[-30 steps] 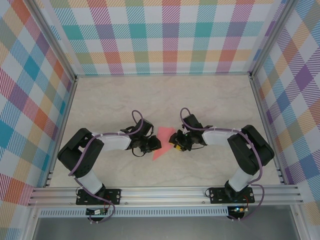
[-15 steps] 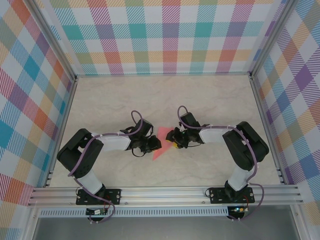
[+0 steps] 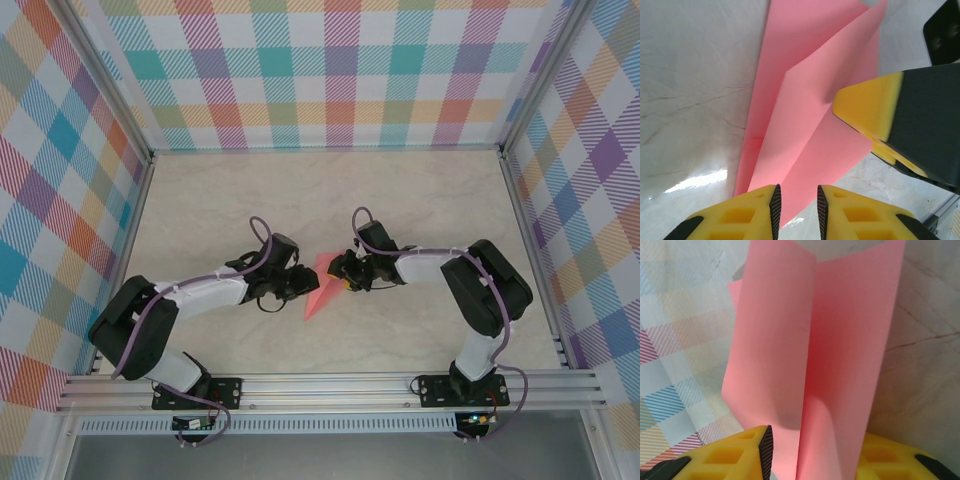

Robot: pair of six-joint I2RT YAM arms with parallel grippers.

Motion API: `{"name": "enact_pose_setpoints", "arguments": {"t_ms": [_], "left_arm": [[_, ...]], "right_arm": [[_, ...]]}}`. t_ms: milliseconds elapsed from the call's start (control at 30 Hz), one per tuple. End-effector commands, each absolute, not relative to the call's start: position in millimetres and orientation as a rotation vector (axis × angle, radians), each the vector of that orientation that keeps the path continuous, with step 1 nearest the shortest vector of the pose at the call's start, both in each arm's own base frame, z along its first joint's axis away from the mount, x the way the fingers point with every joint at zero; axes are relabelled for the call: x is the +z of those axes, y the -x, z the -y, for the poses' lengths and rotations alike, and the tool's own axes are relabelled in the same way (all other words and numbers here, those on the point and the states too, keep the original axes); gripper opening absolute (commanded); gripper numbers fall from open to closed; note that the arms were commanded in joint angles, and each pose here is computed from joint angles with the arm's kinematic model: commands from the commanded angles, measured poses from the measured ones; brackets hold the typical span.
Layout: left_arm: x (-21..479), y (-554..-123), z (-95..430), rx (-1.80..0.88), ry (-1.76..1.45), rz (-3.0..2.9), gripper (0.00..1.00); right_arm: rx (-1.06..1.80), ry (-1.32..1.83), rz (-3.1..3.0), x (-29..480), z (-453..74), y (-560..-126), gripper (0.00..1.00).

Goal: Fold a paper plane with a square sheet of paper (pick it up from the middle)
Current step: Turn over the paper at the center of the table.

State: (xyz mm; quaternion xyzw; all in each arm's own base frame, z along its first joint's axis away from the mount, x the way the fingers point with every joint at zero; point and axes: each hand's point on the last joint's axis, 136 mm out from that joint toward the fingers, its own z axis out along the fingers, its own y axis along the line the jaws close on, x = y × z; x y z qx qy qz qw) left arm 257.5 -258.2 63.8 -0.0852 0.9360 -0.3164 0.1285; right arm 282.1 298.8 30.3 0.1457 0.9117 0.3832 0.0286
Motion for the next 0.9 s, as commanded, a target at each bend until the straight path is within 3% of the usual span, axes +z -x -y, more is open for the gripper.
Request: {"name": "enact_pose_setpoints", "arguments": {"t_ms": [0,500,867], "left_arm": [[55.0,-258.2,234.0,-0.781,0.276,-2.759,0.28],[33.6,-259.7,246.5,-0.809,0.247,-2.843,0.24],[28.6,-259.6,247.1,-0.796,0.245,-2.864,0.21]], "right_arm": [[1.223,-0.402,-2.799,31.6,-305.8,-282.9,0.37],[1.314,-0.320,-2.771,38.1,-321.1,-288.6,0.38],[1.362,-0.244,-2.760,39.7,-333.9,-292.0,0.32]]}}
